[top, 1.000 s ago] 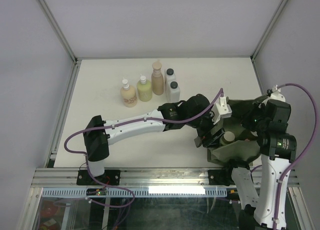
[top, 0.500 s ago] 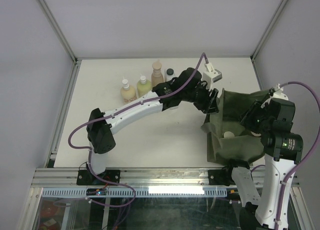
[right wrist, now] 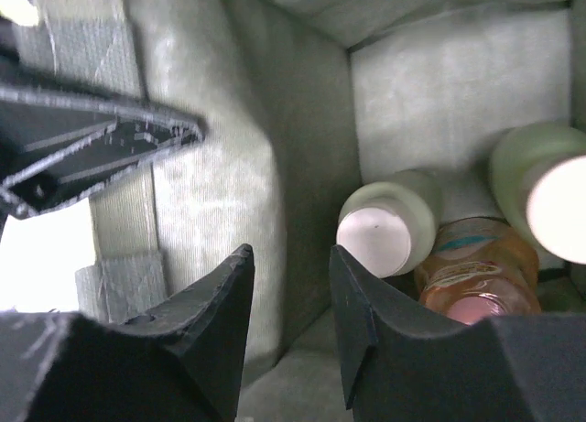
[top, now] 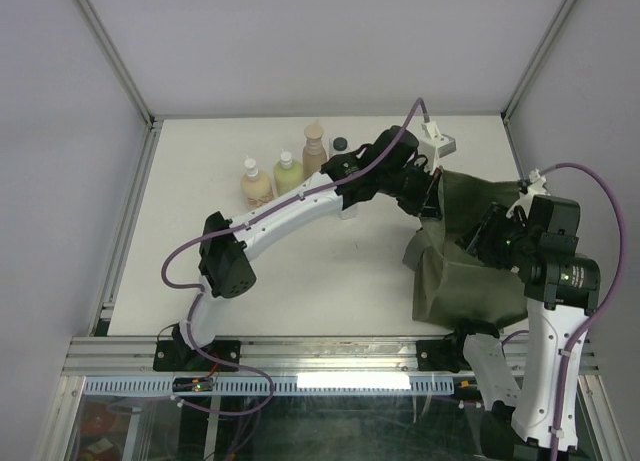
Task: Take the personal care products out of the canvas bag
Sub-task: Adjust the canvas bag at the center of the board.
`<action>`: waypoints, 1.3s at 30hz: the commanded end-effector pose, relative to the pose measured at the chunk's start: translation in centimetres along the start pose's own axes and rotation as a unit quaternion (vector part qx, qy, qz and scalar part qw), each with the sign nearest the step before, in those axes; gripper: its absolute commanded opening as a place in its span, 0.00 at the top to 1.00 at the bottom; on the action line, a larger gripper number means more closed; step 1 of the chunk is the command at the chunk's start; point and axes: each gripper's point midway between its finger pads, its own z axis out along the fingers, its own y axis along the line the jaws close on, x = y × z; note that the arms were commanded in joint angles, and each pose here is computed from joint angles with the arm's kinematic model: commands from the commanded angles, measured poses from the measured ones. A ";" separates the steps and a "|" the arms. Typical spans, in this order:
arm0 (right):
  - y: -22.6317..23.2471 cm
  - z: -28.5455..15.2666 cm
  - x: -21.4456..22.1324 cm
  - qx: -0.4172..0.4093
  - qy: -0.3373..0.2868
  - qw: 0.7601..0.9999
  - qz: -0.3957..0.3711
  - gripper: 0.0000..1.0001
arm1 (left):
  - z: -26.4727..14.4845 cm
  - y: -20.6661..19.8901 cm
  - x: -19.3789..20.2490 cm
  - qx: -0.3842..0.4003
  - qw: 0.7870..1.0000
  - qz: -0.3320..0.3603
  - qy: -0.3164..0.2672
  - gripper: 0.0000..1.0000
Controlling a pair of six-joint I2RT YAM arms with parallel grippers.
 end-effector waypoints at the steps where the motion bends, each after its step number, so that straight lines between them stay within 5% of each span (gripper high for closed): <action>1: 2.6 -0.6 -0.3 -0.073 0.005 0.997 -0.029 0.57 | -4.3 1.0 -9.0 -0.009 0.992 0.032 -0.124 1.00; 13: 3.6 -0.9 0.9 -0.103 0.044 0.993 -0.020 0.54 | -8.1 3.9 -13.4 -0.024 0.981 0.046 -0.184 1.00; 18: 4.4 -2.1 2.8 -0.131 0.067 0.989 -0.015 0.54 | -8.4 3.3 -12.4 -0.015 0.985 0.039 -0.169 0.55; 24: 3.1 -2.0 5.7 -0.108 0.094 0.990 0.020 0.55 | -11.2 1.2 -11.8 -0.024 0.984 0.052 -0.170 0.37; 31: -0.6 0.0 11.0 -0.018 0.171 0.980 0.096 0.62 | -11.8 -4.9 -8.0 -0.028 0.983 0.098 -0.152 0.39; 39: -0.6 1.5 10.2 -0.020 0.122 0.982 0.140 0.60 | -8.4 -8.5 -1.8 -0.019 0.988 0.119 -0.093 0.33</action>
